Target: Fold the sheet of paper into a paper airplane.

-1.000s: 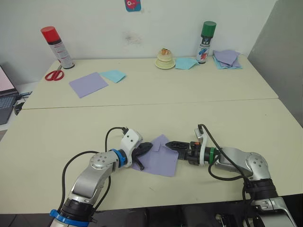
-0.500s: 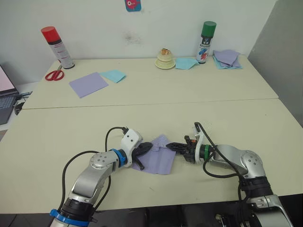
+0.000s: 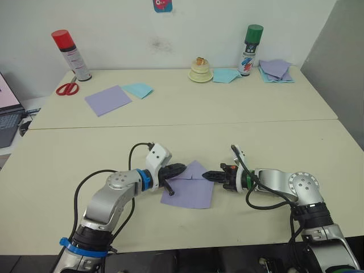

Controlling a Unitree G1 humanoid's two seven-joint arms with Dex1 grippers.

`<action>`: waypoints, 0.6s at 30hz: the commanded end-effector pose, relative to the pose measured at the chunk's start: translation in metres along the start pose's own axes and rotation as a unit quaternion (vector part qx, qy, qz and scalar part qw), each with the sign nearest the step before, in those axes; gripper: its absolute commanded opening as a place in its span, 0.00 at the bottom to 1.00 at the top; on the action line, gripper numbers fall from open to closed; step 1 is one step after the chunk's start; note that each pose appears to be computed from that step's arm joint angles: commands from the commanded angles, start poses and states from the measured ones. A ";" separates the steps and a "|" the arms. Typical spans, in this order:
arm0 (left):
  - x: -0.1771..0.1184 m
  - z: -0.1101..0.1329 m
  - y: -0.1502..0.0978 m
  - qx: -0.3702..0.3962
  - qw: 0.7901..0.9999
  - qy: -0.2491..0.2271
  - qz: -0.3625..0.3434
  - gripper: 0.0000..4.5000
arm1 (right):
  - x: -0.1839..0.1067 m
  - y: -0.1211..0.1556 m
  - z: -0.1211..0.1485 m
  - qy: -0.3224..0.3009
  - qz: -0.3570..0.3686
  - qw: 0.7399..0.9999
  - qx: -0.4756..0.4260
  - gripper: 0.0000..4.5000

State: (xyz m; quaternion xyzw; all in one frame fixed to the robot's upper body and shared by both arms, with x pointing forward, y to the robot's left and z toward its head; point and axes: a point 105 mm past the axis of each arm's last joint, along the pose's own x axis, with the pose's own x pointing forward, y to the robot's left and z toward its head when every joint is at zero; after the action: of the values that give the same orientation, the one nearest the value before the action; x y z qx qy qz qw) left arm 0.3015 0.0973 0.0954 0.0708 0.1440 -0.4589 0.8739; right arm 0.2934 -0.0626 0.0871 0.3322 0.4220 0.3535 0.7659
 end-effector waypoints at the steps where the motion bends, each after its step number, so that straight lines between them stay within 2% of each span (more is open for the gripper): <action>1: 0.004 -0.008 -0.009 0.018 0.999 0.024 -0.021 0.00 | 0.000 0.007 0.006 -0.001 0.015 1.000 -0.018 0.01; 5: 0.008 -0.017 -0.012 0.020 0.998 0.041 -0.031 0.00 | 0.001 0.011 0.004 0.013 0.026 0.999 -0.034 0.01; 9: 0.012 -0.031 -0.003 0.021 0.997 0.068 -0.016 0.00 | 0.002 0.022 0.003 0.023 0.052 0.998 -0.038 0.01; 13: 0.014 -0.033 0.002 0.019 0.997 0.070 -0.008 0.00 | 0.003 0.027 0.003 0.028 0.061 0.997 -0.045 0.01; 16: 0.010 -0.036 0.002 0.017 0.997 0.075 -0.006 0.00 | 0.005 0.032 0.005 0.025 0.073 0.996 -0.042 0.14; 18: 0.008 -0.038 0.003 0.008 0.997 0.078 -0.003 0.00 | 0.008 0.034 0.007 0.018 0.077 0.996 -0.040 0.29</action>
State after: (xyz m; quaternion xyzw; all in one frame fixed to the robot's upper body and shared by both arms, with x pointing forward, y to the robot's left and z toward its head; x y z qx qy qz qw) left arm 0.3024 0.0919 0.0687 0.1102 0.1789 -0.4747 0.8547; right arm 0.2903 -0.0410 0.1016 0.3182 0.4167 0.4204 0.7405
